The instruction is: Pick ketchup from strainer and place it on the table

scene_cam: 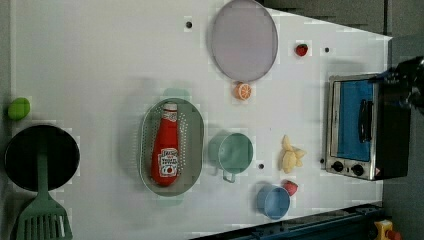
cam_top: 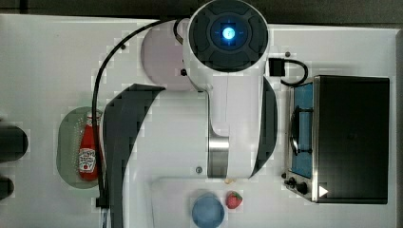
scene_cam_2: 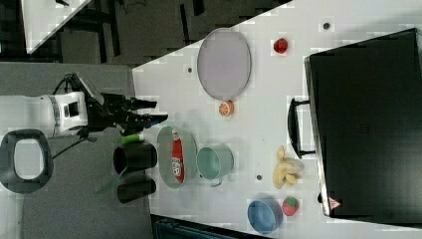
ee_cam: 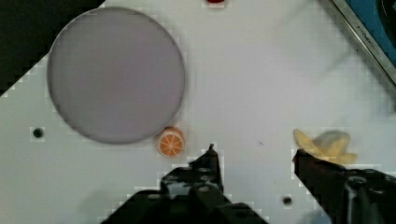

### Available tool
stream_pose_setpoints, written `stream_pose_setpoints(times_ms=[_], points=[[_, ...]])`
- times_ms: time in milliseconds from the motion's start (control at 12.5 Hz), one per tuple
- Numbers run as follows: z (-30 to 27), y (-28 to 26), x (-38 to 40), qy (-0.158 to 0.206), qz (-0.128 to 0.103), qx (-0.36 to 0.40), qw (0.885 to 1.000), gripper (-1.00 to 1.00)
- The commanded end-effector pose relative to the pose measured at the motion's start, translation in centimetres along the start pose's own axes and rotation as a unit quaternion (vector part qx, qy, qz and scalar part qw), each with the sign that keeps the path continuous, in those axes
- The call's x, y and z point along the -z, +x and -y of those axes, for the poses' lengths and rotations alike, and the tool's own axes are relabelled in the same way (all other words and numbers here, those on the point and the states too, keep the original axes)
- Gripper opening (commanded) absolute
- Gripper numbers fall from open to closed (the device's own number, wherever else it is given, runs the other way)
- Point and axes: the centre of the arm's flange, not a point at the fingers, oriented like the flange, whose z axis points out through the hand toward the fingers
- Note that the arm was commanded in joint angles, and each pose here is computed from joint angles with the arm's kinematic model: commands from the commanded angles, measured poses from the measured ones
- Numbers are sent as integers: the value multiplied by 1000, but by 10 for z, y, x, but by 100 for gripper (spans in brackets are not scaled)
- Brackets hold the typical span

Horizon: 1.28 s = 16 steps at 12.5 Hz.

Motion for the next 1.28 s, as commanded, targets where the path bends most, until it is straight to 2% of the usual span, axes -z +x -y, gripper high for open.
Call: stream_pose_setpoints(times_ms=[80,240,480,720,1040,1280], points=[[-70,-58,72,7,7,-101,995,59],[-55,-69,69,4,6,-83,997,99],[-3,-107,59,-3,-1,-23,1000,100],[57,-170,42,-14,-8,58,998,100],[118,-263,13,-31,-8,162,986,100],[148,-321,-18,-36,5,224,974,100]])
